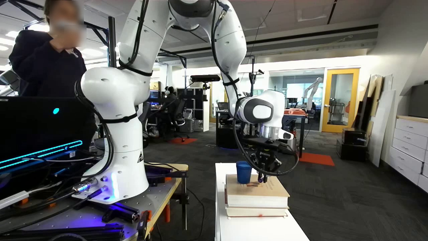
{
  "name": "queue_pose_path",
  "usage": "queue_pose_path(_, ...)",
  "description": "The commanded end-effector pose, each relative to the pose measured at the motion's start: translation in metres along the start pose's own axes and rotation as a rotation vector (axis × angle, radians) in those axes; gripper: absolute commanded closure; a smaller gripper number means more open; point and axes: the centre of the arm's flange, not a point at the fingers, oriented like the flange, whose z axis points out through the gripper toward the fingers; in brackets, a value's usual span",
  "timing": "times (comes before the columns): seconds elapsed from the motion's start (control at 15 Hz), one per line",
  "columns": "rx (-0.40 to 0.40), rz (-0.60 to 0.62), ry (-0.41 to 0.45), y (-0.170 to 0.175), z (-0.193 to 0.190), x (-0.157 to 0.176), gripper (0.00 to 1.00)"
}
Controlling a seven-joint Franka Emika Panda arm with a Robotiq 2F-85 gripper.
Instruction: Put the marker in the cup
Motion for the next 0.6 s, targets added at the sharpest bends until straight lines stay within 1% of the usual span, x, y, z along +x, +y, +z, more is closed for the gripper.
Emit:
queue_pose_path(0.0, -0.021, 0.044, -0.033, -0.005, -0.038, -0.008, 0.95)
queue_pose_path(0.2, -0.022, 0.048, -0.078, -0.004, -0.052, -0.005, 0.95)
queue_pose_path(0.53, -0.013, 0.061, -0.234, -0.005, -0.077, 0.007, 0.95)
